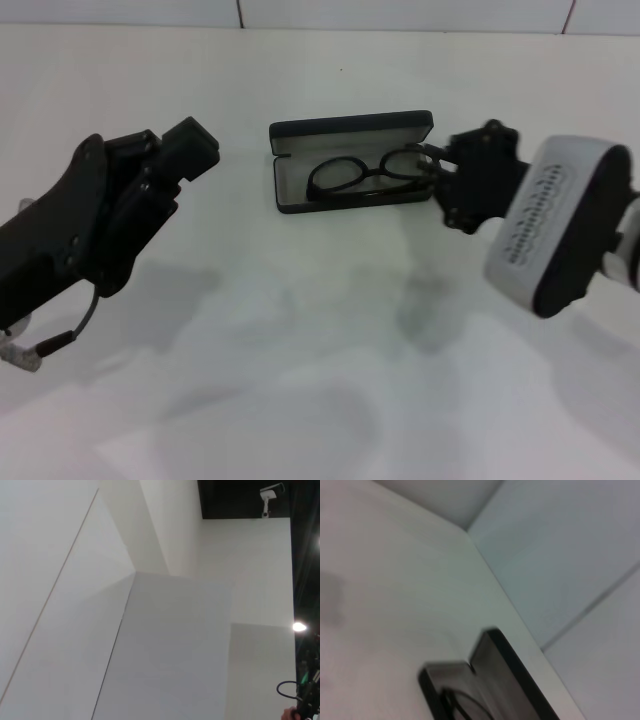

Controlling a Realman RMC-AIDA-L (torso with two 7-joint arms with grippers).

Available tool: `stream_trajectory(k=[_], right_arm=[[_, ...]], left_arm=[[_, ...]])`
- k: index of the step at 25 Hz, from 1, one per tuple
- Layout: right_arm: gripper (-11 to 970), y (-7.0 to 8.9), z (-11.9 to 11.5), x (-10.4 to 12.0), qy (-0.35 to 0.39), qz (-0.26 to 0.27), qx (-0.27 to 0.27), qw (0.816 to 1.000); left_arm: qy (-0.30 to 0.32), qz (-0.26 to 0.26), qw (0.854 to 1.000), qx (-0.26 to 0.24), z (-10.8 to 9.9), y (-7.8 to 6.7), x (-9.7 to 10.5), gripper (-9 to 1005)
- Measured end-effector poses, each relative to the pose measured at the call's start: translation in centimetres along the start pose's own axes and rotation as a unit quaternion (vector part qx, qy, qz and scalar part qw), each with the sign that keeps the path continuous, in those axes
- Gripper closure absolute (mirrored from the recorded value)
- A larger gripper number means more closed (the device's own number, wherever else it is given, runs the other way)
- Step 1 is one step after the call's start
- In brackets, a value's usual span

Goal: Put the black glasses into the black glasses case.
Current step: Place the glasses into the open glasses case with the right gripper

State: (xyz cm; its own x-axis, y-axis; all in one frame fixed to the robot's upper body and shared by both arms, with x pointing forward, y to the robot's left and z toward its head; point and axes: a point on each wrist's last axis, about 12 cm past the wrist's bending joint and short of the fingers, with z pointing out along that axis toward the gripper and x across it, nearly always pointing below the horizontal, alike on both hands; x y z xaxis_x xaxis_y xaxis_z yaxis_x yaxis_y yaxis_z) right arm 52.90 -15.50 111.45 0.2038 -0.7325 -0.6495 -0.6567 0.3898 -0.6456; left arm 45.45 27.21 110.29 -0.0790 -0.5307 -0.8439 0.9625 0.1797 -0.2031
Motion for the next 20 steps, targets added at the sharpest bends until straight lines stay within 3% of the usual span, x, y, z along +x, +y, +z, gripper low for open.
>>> stream_trajectory(k=[11, 20], right_arm=[[877, -2.0, -0.5, 5.1, 0.074, 0.052, 0.021, 0.996], [877, -2.7, 2.6, 5.1, 0.078, 0.054, -0.006, 0.995]], left_arm=[[0.002, -0.007, 1.000, 0.014, 1.4, 1.2, 0.0, 947], [-0.003, -0.003, 1.000, 0.007, 1.4, 1.2, 0.0, 947]])
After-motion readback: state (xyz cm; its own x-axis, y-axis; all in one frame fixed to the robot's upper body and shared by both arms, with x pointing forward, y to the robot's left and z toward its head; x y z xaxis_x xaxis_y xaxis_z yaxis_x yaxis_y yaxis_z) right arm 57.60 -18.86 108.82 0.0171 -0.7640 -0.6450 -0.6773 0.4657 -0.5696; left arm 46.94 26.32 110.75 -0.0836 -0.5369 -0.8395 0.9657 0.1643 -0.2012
